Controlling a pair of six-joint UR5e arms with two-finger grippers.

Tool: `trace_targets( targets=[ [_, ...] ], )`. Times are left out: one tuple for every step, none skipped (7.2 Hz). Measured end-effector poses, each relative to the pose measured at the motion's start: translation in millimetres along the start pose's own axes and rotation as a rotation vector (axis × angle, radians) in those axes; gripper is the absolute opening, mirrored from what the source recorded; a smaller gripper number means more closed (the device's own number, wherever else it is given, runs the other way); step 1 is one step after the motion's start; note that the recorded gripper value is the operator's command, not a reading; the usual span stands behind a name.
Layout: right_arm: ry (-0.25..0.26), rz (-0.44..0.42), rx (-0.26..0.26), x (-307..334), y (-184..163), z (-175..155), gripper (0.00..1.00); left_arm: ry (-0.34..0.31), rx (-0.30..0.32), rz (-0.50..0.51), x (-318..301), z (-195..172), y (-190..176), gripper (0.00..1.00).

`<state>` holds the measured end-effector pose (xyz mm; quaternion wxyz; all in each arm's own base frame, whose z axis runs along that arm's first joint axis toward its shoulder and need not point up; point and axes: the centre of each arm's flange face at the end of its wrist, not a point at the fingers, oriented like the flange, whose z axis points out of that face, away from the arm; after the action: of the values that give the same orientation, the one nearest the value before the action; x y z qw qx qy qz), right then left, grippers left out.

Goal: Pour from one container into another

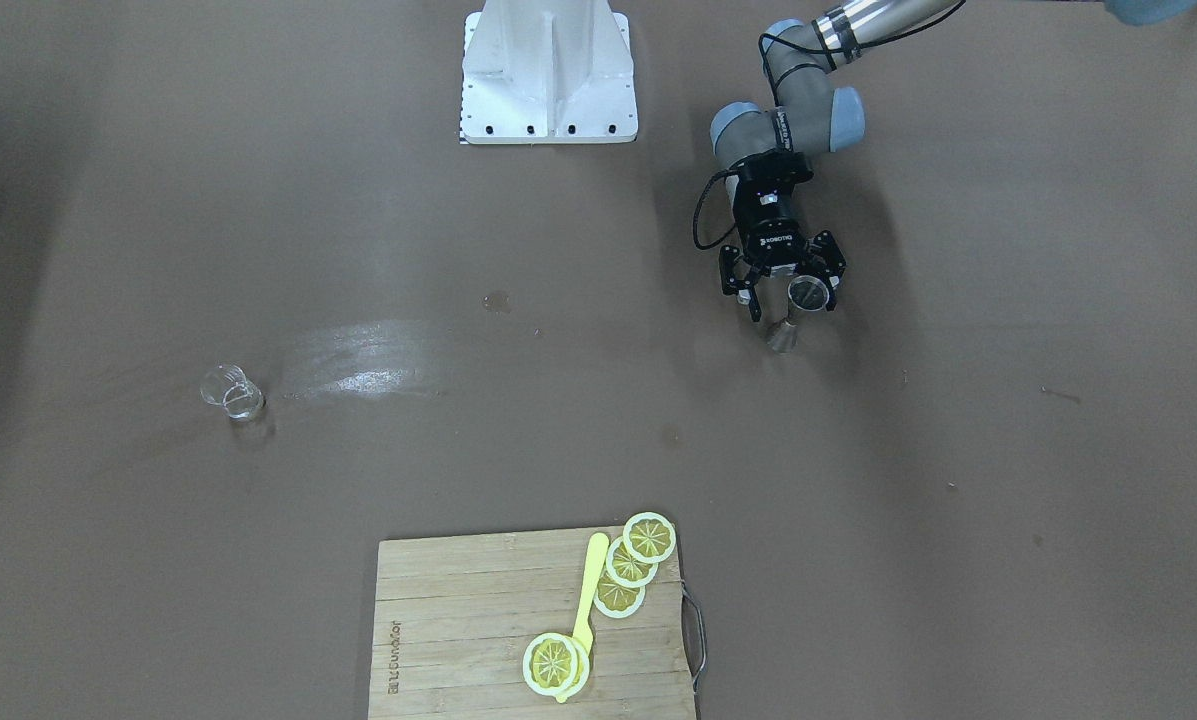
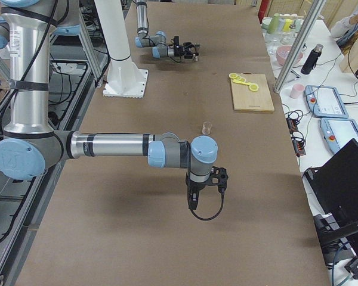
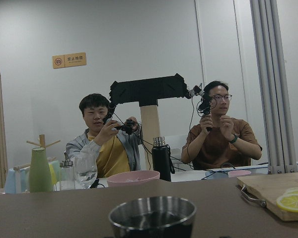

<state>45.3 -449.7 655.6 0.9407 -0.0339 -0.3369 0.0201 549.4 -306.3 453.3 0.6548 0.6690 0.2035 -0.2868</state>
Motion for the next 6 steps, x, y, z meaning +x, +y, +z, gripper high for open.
trace_targets(
  targets=[
    [0.0,0.002,0.001,2,2,0,1.0,0.003,-0.002,-0.01,2,-2,-4,0.99],
    [-0.001,0.002,0.002,2,3,-1,1.0,0.008,-0.006,-0.019,1,-6,-9,0.99],
    [0.0,0.002,0.003,2,3,-1,1.0,0.018,-0.014,-0.023,-4,-13,-14,0.99],
    [0.0,0.002,0.004,2,3,-1,1.0,0.032,-0.015,-0.026,-11,-22,-20,0.99],
    [-0.002,0.001,0.006,2,3,-2,1.0,0.047,-0.006,-0.031,-17,-30,-28,0.99],
    [-0.003,0.0,0.008,1,2,-3,1.0,0.056,-0.003,-0.043,-21,-35,-37,0.99]
  ],
)
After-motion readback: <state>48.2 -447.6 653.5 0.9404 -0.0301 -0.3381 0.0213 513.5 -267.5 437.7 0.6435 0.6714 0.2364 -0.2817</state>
